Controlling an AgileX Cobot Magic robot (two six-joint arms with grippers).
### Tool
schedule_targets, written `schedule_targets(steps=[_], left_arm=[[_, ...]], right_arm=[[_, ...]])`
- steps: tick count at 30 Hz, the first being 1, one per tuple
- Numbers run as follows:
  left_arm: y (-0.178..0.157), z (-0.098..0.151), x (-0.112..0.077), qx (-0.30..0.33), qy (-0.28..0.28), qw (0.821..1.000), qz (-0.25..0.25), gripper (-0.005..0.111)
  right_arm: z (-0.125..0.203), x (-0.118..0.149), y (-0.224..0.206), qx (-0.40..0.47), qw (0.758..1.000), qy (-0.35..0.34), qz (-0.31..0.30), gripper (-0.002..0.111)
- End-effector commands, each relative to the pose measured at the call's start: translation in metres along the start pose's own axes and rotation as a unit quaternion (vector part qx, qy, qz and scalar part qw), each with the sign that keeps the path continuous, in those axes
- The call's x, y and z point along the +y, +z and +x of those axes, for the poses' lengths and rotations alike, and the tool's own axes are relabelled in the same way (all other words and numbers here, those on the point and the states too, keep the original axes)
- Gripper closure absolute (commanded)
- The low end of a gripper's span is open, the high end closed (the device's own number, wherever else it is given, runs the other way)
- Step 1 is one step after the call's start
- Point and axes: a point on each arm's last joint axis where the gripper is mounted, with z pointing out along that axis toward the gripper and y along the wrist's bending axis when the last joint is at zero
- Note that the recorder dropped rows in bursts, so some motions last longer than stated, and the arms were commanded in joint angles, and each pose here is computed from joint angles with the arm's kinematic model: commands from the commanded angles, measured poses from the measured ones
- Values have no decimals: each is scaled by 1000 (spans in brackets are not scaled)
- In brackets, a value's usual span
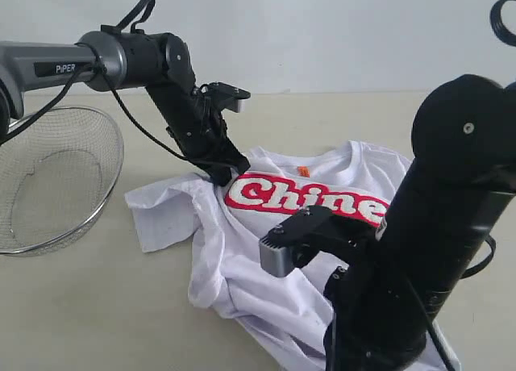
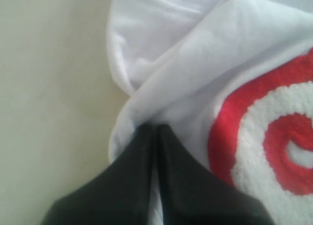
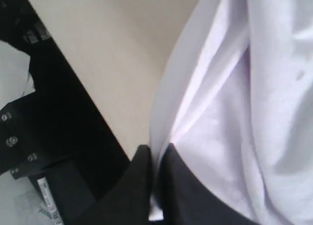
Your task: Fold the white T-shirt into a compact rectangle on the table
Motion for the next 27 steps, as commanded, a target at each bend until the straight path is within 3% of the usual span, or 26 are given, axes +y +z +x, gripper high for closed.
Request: schedule_targets(steps=[1, 7, 20, 27], left_arm=[[2, 0, 5, 5, 6, 1000, -26, 102], [2, 0, 6, 5, 9, 999, -32, 102], [1, 0, 11, 5, 16, 998, -56, 102], [-11, -9, 17, -20, -9, 998, -64, 102]], right_arm=[[7, 8, -4, 35, 999, -14, -29, 108], [11, 16, -5, 57, 995, -31, -75, 108], [12, 16, -4, 57, 995, -31, -79, 108], [10, 16, -1, 56, 994, -9, -93, 108]])
